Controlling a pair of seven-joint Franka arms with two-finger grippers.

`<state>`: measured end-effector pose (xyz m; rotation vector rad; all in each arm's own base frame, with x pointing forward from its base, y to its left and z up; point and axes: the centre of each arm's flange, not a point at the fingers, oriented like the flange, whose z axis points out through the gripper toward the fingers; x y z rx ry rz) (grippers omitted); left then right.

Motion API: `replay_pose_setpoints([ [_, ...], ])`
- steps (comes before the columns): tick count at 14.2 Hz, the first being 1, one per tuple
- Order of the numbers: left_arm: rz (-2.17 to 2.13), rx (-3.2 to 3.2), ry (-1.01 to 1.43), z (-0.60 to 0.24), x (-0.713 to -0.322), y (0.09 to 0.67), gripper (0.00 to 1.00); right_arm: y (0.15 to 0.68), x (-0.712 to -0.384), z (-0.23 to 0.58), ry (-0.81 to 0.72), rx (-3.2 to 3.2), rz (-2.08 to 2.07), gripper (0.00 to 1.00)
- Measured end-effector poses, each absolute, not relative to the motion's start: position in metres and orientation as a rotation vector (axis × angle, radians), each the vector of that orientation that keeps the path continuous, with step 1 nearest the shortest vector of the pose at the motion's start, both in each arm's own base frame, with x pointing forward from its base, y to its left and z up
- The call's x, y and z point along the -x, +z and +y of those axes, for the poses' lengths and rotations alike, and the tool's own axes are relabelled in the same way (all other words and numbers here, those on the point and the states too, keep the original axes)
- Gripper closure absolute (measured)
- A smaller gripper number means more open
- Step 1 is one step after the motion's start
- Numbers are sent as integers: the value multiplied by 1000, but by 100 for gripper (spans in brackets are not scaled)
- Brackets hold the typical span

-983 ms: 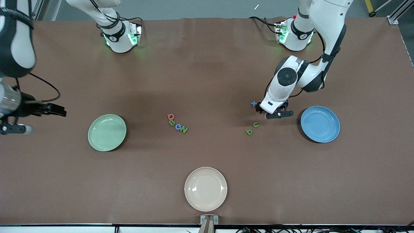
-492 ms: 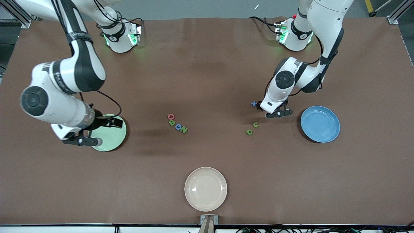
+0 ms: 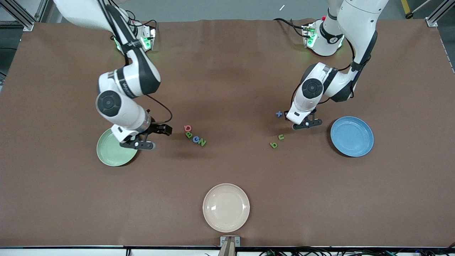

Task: Sort upper and lower case letters into plates
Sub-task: 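Grasp the blue m with the left gripper while the right gripper lowers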

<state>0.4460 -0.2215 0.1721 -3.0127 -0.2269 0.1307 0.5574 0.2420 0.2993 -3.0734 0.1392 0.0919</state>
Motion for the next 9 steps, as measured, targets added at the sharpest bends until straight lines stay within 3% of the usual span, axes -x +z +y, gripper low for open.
replay_pose_setpoints([
  [1,-227,3013,130,-222,-446,172,34,289,-548,253,66,3072,124,0],
  [6,-257,3021,107,-225,-446,175,58,226,-516,294,-3,3075,77,0],
  [9,-264,3022,105,-225,-446,175,59,193,-508,307,-21,3080,77,1],
])
